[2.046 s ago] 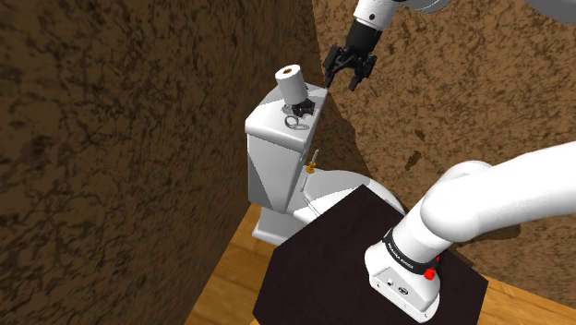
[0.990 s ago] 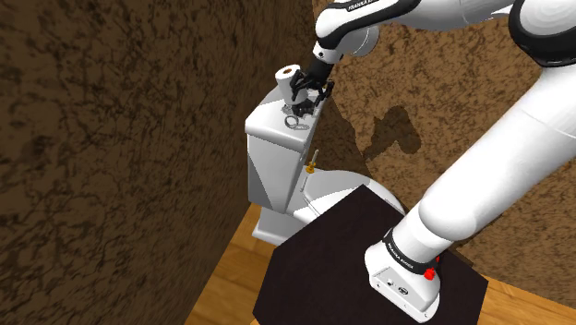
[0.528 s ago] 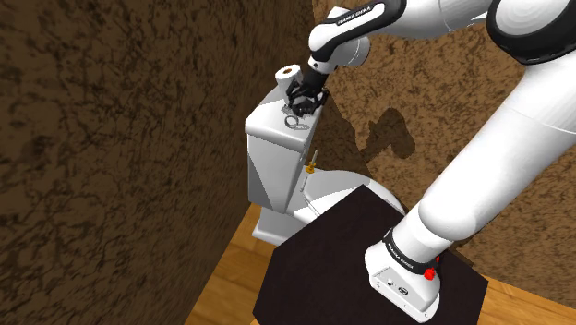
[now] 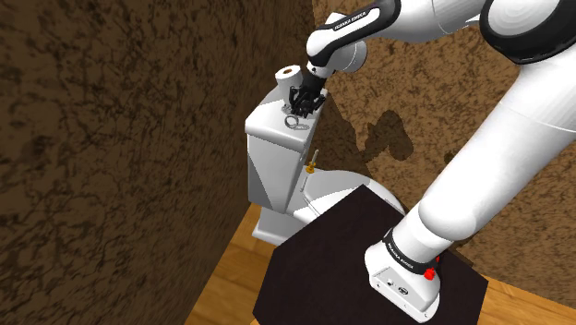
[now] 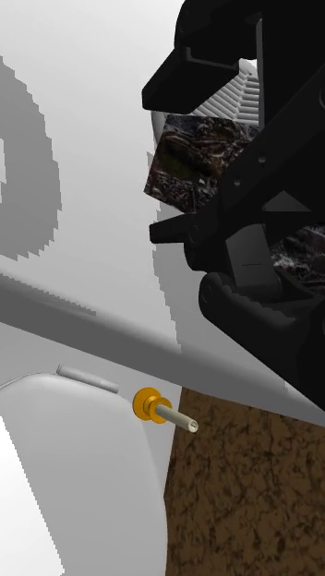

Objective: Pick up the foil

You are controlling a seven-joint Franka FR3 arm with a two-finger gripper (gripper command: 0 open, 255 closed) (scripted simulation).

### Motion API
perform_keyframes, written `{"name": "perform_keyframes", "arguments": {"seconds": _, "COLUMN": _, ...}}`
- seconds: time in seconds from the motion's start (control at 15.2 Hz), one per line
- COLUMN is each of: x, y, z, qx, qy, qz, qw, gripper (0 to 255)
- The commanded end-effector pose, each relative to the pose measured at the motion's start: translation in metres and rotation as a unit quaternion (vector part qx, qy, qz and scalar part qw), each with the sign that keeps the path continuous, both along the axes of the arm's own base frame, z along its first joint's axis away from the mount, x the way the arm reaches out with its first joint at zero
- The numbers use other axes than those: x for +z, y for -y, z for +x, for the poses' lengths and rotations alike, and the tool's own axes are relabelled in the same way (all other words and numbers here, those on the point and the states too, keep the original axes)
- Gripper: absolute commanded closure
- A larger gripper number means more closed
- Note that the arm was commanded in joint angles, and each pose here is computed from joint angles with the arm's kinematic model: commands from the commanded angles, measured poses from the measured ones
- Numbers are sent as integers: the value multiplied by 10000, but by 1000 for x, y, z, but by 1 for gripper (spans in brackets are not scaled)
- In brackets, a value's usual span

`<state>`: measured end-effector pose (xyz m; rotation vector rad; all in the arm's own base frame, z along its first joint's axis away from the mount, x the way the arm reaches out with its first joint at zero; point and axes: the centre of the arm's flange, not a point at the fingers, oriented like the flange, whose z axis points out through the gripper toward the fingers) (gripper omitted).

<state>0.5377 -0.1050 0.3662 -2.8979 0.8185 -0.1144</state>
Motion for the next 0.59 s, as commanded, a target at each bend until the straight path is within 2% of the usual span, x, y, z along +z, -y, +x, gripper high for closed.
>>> {"name": "perform_keyframes", "arguments": {"seconds": 0.0, "x": -1, "y": 0, "z": 0, "qx": -2, "qy": -5, "qz": -2, "qw": 10000, "gripper": 255}}
{"name": "perform_keyframes", "arguments": {"seconds": 0.26, "x": -1, "y": 0, "z": -1, "qx": -2, "qy": -5, "qz": -2, "qw": 10000, "gripper": 255}}
{"name": "perform_keyframes", "arguments": {"seconds": 0.53, "x": 20, "y": 0, "z": -1, "qx": -2, "qy": -5, "qz": -2, "qw": 10000, "gripper": 255}}
